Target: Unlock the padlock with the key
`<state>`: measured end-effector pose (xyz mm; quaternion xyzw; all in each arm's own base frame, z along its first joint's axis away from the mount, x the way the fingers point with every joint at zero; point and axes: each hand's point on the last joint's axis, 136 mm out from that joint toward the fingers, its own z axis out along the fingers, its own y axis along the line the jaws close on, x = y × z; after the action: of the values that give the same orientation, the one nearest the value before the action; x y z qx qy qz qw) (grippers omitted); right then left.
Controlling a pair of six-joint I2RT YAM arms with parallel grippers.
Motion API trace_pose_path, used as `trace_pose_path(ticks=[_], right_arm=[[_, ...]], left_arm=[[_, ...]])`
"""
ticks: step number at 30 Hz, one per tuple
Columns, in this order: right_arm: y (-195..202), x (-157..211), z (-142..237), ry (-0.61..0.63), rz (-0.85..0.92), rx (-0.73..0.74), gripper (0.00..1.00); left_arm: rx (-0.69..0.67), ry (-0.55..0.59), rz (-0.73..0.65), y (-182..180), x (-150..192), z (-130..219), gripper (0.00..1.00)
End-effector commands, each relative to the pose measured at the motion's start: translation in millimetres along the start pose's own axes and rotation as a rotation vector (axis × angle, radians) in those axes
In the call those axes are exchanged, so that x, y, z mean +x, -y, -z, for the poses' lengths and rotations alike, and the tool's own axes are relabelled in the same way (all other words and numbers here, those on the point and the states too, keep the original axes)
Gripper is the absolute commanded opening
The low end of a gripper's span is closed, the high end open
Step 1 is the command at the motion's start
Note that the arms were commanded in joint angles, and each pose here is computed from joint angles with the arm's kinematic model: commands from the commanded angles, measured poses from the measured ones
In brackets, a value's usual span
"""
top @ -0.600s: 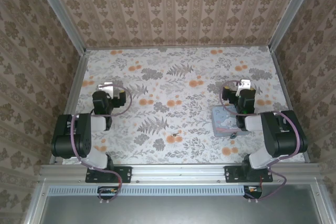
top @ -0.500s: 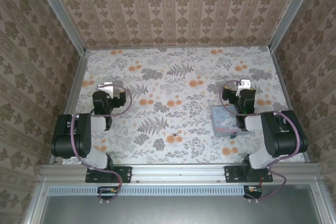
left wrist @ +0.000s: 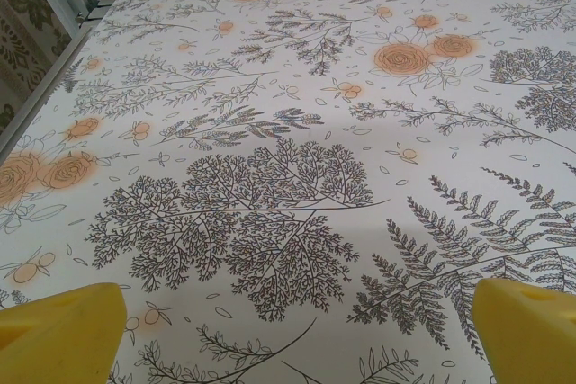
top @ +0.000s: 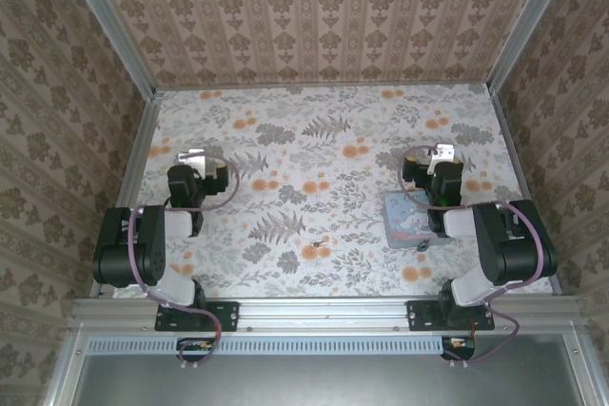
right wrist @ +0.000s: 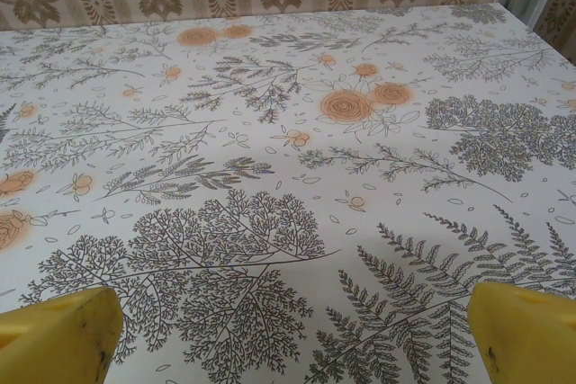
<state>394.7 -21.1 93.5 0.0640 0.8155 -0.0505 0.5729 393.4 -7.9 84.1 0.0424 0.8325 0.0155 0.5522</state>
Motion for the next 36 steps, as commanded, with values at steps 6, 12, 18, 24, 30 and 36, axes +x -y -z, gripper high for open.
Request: trace_pose_path(ticks=[6, 12, 18, 24, 30, 36], right_arm=[[-2.1, -5.8, 0.8, 0.018, -0.006, -0.005, 1.00], [4.6, -9.3, 3.4, 0.032, -0.026, 0.030, 1.00], [10.2, -14.5, 12.7, 0.066, -0.045, 0.045, 1.00], [8.5, -37.5, 24.8, 0.063, -0.042, 0.018, 0.99], [9.1, -83.6, 47.6, 0.124, -0.123, 0.001, 1.00], [-28.2, -104.0, 72.5, 0.083, -0.300, -0.244, 1.00]], left_arm=[[0.006, 0.030, -0.002, -3.2, -11.4, -3.3, 1.00], [0.012, 0.042, -0.006, -2.3, -14.3, -0.7, 1.00], [-0.013, 0.045, -0.001, -7.1, -31.0, 10.4, 1.00], [0.000, 0.055, -0.030, -2.6, -56.0, 27.5, 1.00], [0.030, 0.017, -0.015, 9.9, -79.2, 46.3, 1.00], [0.070, -0.074, 0.120, 31.9, -103.9, 74.4, 1.00]])
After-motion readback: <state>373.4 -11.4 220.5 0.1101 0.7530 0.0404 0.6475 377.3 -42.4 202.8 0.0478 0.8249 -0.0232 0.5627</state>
